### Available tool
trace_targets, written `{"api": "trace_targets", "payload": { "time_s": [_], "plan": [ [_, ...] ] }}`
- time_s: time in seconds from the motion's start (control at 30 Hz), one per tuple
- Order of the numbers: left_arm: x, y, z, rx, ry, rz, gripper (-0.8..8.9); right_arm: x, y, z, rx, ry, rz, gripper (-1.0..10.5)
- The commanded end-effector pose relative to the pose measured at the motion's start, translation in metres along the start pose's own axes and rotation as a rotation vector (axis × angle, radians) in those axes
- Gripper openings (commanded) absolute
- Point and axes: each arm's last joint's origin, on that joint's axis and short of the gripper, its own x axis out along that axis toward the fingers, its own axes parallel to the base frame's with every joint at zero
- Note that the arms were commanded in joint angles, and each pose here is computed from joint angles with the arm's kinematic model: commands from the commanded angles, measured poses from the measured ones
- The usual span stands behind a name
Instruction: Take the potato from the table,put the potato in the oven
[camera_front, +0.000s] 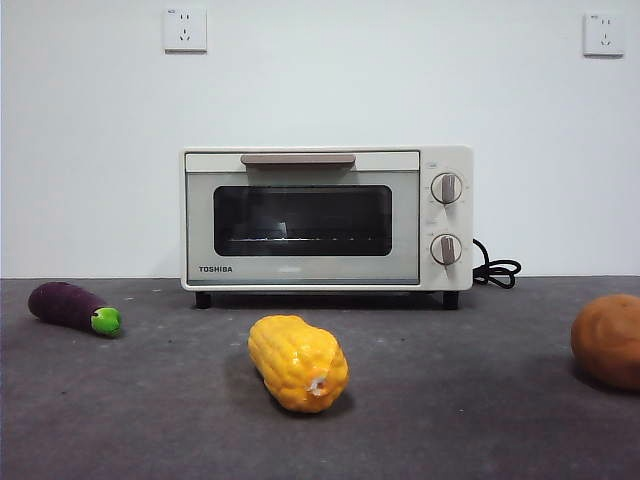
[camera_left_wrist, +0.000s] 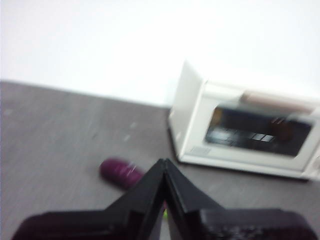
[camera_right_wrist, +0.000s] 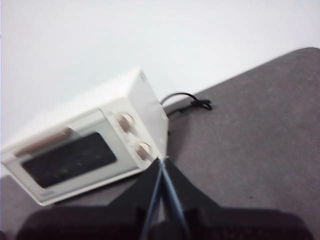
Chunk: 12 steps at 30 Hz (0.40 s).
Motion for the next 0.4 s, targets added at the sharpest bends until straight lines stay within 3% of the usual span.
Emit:
{"api": "trace_targets", "payload": {
  "time_s": [0.03,0.2,0.4],
  "plan": [
    [-0.005,-0.006,0.02,-0.04,-0.05,-0.036,-0.06,-0.011,0.01,0.018,0.041,-0.001,0.011,-0.1],
    [-0.008,-0.015,0.053,-0.037,-0.077,-0.068,-0.06,-0.022,0.026,0.048,0.047,0.068,0.052,-0.1],
    [0.008,-0.021,0.082,-0.024,-0.022,-0.06,-0.06,-0.017,0.043,0.08,0.066,0.193,0.134,-0.1]
  ]
}}
